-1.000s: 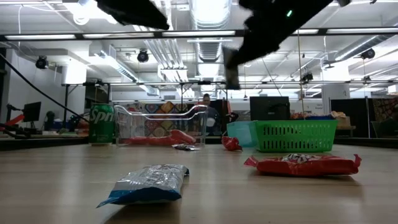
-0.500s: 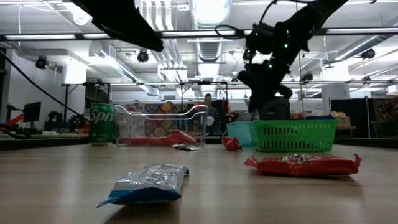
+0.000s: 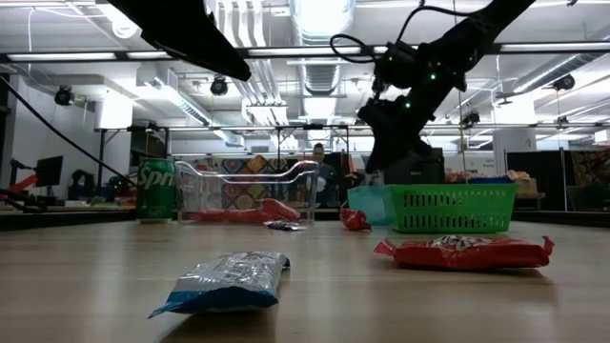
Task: Sort candy
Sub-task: Put the white chocolate bar into the blue bin, then put the brown chocolate bar into the green bin
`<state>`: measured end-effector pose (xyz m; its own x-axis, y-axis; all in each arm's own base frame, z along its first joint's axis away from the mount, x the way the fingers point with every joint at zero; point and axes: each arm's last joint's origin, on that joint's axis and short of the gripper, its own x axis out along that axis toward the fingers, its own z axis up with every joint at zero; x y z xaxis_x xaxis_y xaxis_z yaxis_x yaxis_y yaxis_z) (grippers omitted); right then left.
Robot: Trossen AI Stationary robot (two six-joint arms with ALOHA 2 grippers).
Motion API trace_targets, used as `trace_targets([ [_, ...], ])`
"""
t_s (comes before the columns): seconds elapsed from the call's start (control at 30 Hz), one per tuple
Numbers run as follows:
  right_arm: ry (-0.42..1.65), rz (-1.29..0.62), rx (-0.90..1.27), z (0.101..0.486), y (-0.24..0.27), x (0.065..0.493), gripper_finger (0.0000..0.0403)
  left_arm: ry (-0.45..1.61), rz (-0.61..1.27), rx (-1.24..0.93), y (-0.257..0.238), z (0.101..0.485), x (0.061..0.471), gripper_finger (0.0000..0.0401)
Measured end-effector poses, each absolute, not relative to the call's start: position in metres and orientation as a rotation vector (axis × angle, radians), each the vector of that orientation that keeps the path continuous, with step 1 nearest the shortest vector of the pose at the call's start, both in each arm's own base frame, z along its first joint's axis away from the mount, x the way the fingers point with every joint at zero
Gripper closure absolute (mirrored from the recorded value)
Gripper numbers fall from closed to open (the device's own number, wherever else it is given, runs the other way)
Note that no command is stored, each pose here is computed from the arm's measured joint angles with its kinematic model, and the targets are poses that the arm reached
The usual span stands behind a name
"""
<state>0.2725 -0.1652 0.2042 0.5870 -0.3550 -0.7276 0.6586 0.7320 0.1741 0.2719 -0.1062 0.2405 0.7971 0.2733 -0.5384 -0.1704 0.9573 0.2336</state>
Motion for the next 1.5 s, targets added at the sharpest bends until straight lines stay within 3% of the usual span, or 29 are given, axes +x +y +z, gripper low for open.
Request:
trace_targets([
  [0.23,0.732,-0.605,0.431,0.193,-0.17,0.279,0.0367,0.603,0.239,0.177,-0.106,0.241,0.272,0.0247],
  [0.6,0.727,-0.682,0.411,0.196,-0.177,0.275,0.0262,0.603,0.238,0.177,-0.106,0.241,0.272,0.0247],
  [0.8,0.753,-0.651,0.441,0.214,-0.18,0.278,0.0233,0.611,0.212,0.169,-0.107,0.24,0.272,0.0247],
  [0.97,0.747,-0.469,0.523,0.234,-0.159,0.294,0.0234,0.626,0.177,0.167,-0.109,0.238,0.273,0.0247],
  [1.2,0.757,-0.295,0.491,0.246,-0.092,0.327,0.0253,0.68,0.178,0.203,-0.106,0.239,0.264,0.0247],
  [1.5,0.699,-0.518,0.356,0.237,-0.019,0.345,0.0259,0.696,0.143,0.239,-0.107,0.245,0.246,0.0247],
])
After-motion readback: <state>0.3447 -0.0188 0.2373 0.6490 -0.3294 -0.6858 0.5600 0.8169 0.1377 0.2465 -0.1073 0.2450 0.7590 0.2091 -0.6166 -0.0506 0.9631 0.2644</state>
